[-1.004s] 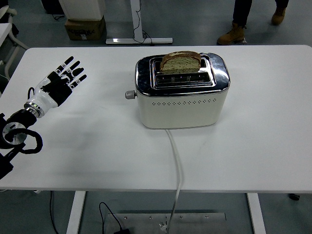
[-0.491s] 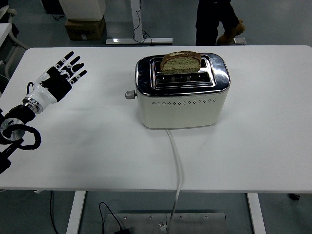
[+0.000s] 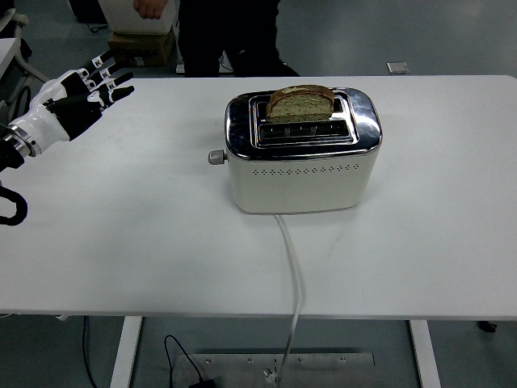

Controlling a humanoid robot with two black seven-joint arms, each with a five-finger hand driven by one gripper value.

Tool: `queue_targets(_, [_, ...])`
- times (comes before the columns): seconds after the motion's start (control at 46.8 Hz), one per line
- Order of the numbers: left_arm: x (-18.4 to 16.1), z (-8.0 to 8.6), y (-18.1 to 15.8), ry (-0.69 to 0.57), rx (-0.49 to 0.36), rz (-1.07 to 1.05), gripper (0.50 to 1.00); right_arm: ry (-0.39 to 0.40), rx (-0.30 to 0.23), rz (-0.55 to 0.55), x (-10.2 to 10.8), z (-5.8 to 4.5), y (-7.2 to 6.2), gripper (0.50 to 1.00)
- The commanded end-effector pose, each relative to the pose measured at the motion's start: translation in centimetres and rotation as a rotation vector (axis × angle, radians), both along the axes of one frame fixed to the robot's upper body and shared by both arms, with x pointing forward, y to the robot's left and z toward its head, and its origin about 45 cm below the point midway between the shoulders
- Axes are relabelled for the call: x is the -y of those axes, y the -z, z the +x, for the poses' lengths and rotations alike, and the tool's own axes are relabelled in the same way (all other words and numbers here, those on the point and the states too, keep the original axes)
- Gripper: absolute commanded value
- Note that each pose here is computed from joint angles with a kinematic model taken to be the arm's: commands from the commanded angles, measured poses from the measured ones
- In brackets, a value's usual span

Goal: Press down toaster

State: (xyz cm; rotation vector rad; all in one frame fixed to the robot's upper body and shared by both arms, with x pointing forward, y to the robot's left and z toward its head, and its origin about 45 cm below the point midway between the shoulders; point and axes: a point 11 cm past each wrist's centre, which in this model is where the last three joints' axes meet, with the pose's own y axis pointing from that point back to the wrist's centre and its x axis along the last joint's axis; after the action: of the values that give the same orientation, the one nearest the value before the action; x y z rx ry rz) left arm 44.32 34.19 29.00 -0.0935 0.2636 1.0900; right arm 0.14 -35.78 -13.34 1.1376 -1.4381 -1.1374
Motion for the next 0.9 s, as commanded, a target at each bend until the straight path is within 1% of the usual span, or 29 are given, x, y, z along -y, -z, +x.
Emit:
queue_targets(0.0, [0.0, 0.2, -1.7, 0.026, 0.044, 0.071, 1.000, 0.000, 0.000, 0.000, 0.0, 0.0, 0.0, 0.998])
queue_targets(0.085, [0.3, 0.2, -3.1, 0.067, 0.086, 0.141, 1.000, 0.000, 0.000, 0.000, 0.0, 0.0, 0.0, 0.998])
queue_targets(0.15, [0.7, -0.1, -3.9, 0.118, 0.112, 0.203, 1.000, 0.000, 0.000, 0.000, 0.0, 0.0, 0.0, 0.998])
queue_targets(0.299, [2.2, -1.7, -3.6, 0.280, 0.084, 0.423, 1.000, 0.000, 0.000, 0.000, 0.0, 0.0, 0.0, 1.000])
queue_targets(0.427, [2.1, -2.5, -3.4, 0.355, 0.077, 0.530, 1.000, 0.000, 0.002, 0.000, 0.0, 0.1, 0.0, 0.998])
queue_targets(0.556, [2.4, -2.6, -4.2, 0.411, 0.096, 0.581, 1.000, 0.000, 0.000, 0.000, 0.0, 0.0, 0.0, 0.998])
queue_targets(0.876, [2.3, -1.9, -5.6, 0.432, 0.158, 0.793, 1.000, 0.000, 0.000, 0.000, 0.0, 0.0, 0.0, 0.998])
